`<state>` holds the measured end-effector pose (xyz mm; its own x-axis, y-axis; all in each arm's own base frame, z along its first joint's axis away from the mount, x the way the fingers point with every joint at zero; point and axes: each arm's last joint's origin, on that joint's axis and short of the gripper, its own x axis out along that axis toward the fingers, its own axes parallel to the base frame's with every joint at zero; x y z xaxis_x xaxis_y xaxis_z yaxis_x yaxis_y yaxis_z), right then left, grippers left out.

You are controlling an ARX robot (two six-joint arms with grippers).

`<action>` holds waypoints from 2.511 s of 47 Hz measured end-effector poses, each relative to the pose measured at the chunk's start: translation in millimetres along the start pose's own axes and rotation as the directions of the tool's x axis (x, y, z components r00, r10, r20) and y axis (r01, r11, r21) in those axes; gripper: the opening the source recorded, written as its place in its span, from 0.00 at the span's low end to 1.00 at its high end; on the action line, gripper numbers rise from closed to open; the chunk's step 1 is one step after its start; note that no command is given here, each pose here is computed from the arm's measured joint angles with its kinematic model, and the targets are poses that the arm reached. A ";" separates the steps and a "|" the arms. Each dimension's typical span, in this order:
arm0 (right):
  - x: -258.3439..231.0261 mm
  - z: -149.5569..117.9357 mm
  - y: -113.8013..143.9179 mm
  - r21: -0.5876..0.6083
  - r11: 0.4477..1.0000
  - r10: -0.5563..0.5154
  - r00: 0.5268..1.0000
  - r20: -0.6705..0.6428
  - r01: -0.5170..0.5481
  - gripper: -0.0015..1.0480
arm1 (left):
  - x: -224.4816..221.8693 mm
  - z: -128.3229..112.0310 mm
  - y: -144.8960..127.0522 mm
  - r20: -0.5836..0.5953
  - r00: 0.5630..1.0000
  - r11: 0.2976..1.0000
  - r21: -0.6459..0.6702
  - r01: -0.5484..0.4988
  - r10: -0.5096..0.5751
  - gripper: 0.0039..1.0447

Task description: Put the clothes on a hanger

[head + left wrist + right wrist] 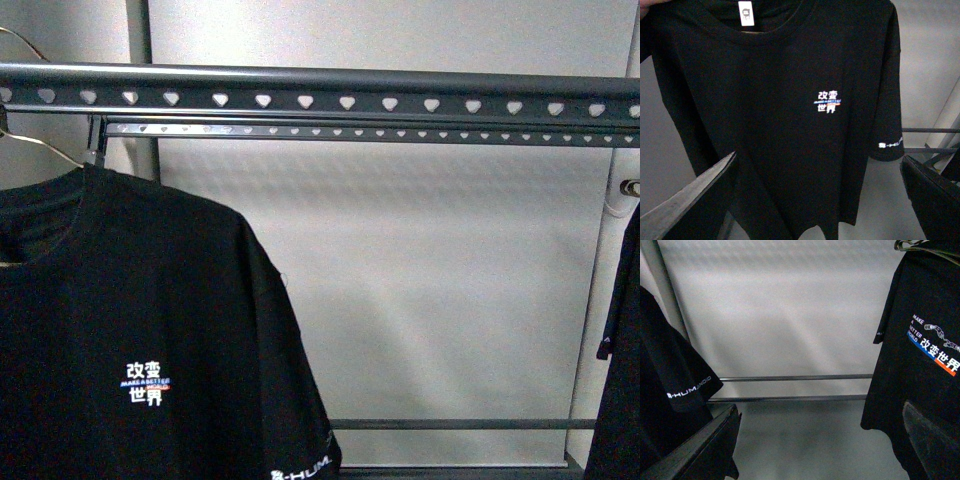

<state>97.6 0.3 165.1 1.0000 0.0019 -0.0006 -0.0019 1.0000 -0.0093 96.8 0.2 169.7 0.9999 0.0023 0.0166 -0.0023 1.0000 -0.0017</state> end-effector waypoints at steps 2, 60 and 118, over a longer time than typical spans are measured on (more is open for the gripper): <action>0.0 0.0 0.0 0.000 1.000 0.000 1.000 0.000 0.000 0.93 | 0.0 0.0 0.0 0.000 1.000 1.000 0.000 0.000 0.000 0.94; 0.0 0.0 -0.1 0.000 1.000 -0.001 1.000 0.000 0.001 0.93 | 178.3 71.8 -29.0 -0.257 0.961 0.869 -0.448 -0.210 0.100 0.94; 0.0 0.0 -0.1 0.000 1.000 -0.001 1.000 0.000 0.001 0.93 | 315.2 67.2 -16.0 -0.366 0.866 0.780 -0.406 -0.477 0.340 0.28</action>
<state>97.6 0.2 165.1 1.0000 0.0011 -0.0006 -0.0011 1.0000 -0.0093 410.9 -14.9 242.2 0.8715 0.3415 -0.3519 -0.4723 0.7777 -0.4148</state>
